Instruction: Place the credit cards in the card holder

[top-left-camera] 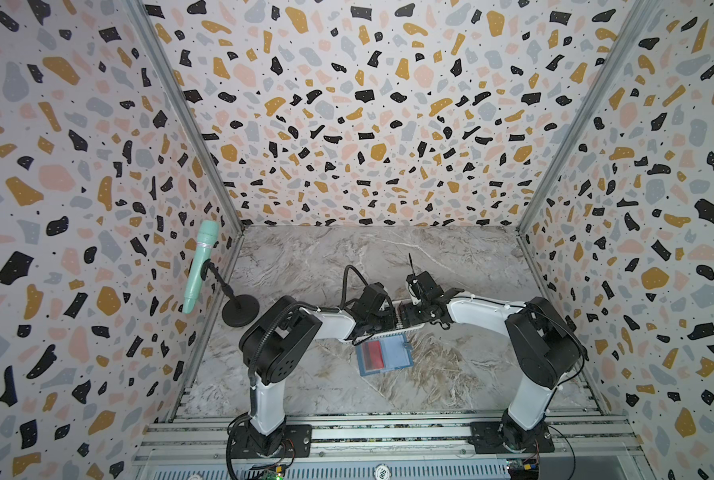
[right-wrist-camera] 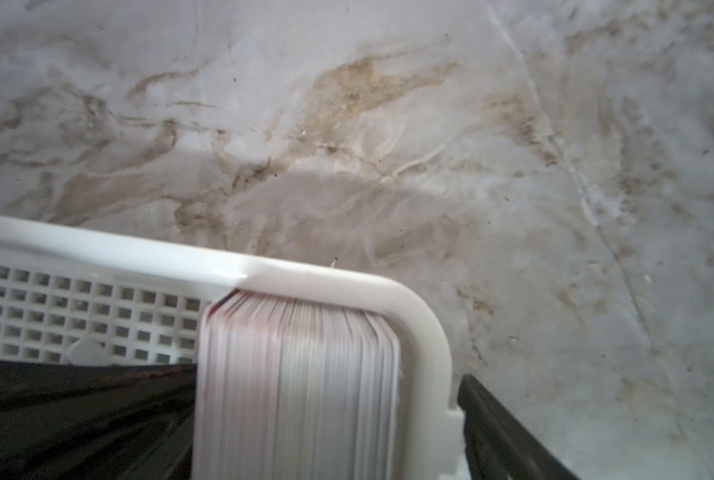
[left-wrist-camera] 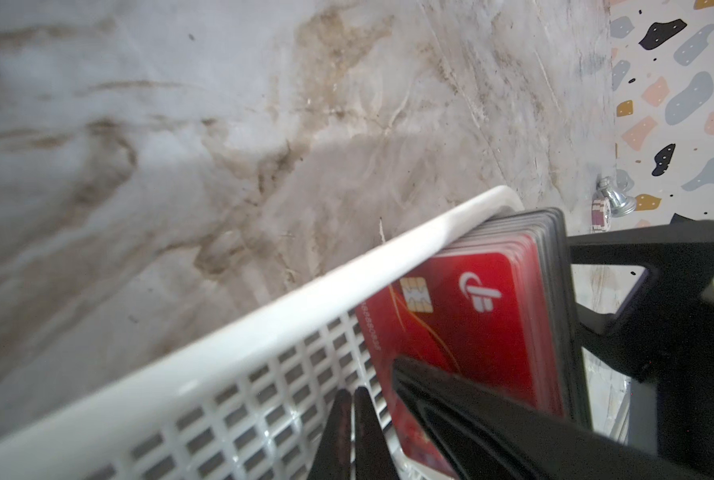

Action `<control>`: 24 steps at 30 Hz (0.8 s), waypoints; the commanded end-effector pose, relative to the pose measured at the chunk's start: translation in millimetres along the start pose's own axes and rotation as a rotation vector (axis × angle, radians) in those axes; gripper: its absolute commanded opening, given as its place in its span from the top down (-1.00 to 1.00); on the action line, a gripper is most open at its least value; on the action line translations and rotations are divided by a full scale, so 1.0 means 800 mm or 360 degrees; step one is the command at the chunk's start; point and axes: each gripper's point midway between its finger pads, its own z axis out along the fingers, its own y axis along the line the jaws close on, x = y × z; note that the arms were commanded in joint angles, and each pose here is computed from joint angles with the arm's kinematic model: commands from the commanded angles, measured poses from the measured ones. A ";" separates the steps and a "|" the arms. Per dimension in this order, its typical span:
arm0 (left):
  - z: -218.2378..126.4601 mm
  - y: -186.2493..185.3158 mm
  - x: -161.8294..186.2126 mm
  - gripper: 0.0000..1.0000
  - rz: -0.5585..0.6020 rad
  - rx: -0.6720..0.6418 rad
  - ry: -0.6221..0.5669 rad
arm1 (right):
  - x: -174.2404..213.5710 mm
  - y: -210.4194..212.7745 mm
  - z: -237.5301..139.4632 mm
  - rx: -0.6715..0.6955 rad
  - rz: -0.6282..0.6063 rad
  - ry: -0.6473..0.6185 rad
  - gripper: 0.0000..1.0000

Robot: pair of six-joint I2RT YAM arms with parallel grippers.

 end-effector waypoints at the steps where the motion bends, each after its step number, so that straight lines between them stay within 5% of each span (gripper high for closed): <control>1: 0.006 0.014 0.009 0.85 -0.0016 -0.0060 0.0026 | -0.024 -0.003 -0.019 0.0031 0.0002 -0.0088 -0.59; 12: 0.009 0.012 0.010 0.87 -0.0024 -0.0043 0.0032 | -0.030 -0.013 -0.040 -0.0035 0.0057 -0.0136 -0.51; 24: 0.004 -0.039 -0.010 0.54 -0.0002 0.0241 -0.0034 | -0.027 -0.009 -0.038 -0.0080 0.0048 -0.0122 -0.41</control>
